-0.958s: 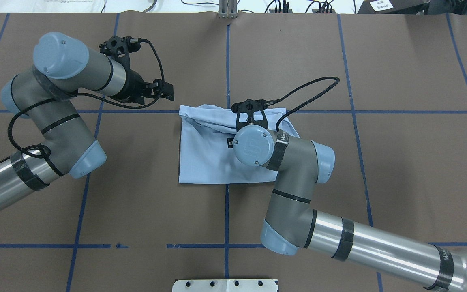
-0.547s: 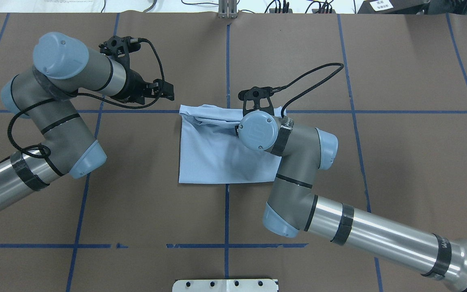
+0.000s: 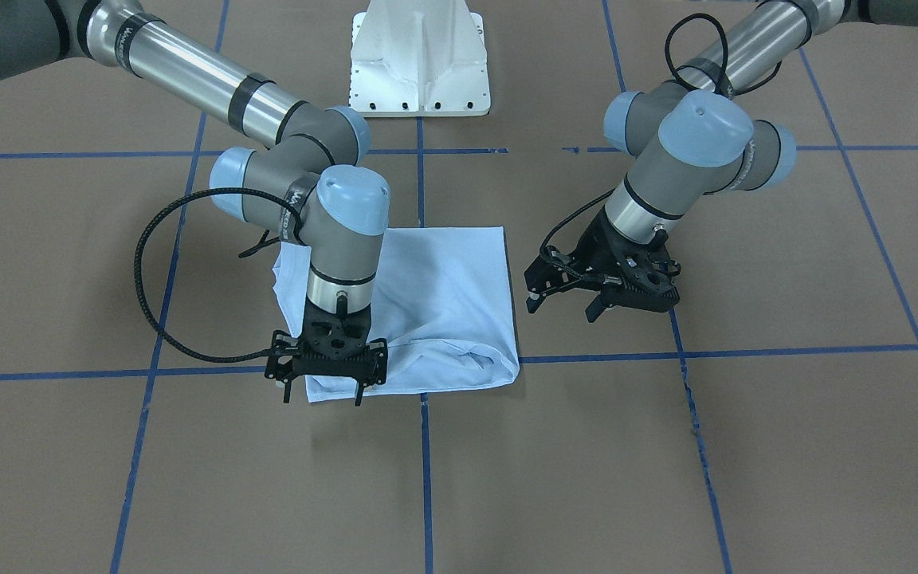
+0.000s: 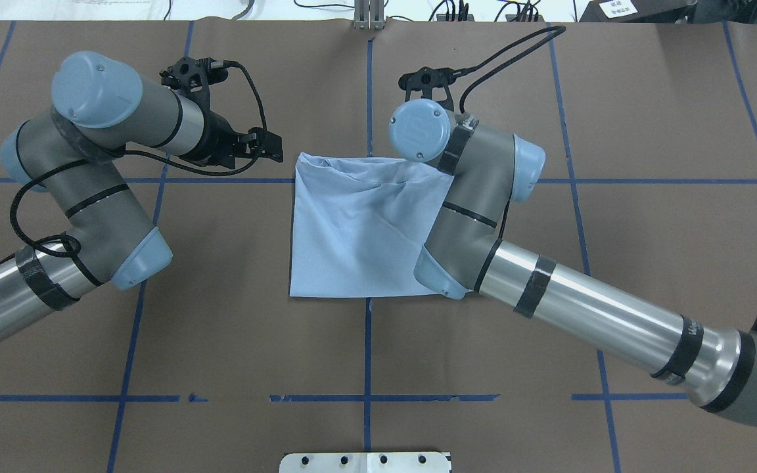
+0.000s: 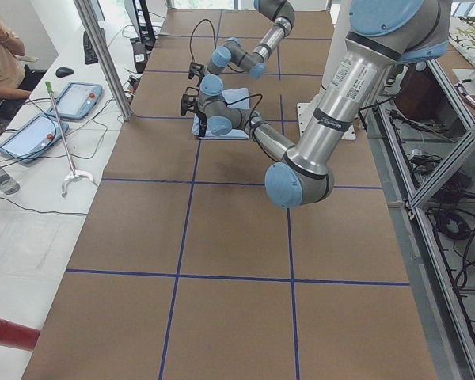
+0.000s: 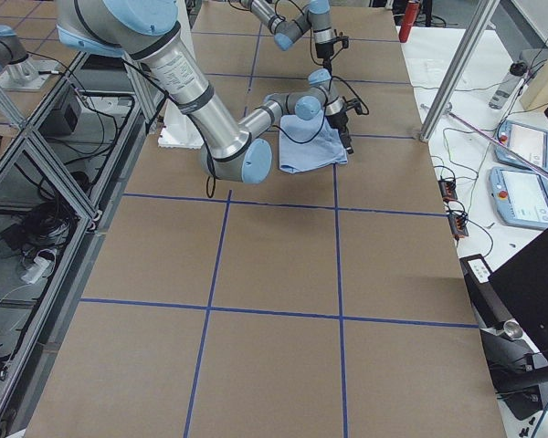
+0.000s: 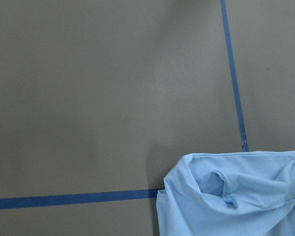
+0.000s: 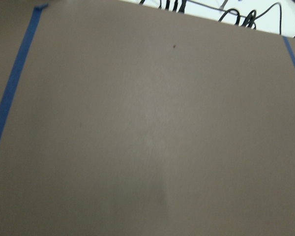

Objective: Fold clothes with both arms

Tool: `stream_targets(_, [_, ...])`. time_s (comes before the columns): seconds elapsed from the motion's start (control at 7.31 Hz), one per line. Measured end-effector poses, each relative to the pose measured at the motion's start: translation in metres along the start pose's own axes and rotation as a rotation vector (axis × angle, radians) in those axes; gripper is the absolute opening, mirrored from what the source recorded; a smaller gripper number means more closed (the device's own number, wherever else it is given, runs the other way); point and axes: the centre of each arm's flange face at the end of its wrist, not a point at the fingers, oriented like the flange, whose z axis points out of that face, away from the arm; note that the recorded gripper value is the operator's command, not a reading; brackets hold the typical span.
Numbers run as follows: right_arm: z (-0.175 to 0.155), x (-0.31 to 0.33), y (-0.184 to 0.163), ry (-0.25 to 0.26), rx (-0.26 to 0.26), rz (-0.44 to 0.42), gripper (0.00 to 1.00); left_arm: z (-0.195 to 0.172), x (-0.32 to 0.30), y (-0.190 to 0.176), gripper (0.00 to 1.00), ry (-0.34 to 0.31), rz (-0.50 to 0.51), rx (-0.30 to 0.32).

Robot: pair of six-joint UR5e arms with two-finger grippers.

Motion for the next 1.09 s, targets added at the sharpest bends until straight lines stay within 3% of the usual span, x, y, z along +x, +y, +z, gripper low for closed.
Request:
stream_targets(0.14, [-0.002,0.017,-0.040,-0.018,-0.011,0.045,1.00,0.004,0.000,0.001,1.00,-0.005,-0.011,-0.004])
stream_targets(0.41, [-0.011,0.053,-0.093,-0.101,-0.117,0.090,1.00,0.035,0.014,0.015,1.00,-0.031,-0.053,-0.025])
stream_targets(0.68, [-0.017,0.063,-0.106,-0.145,-0.167,0.089,1.00,0.074,0.043,0.036,1.00,-0.064,-0.068,-0.008])
stream_targets(1.09, [-0.018,0.065,-0.107,-0.155,-0.172,0.089,1.00,0.105,0.072,0.052,1.00,-0.080,-0.058,-0.012])
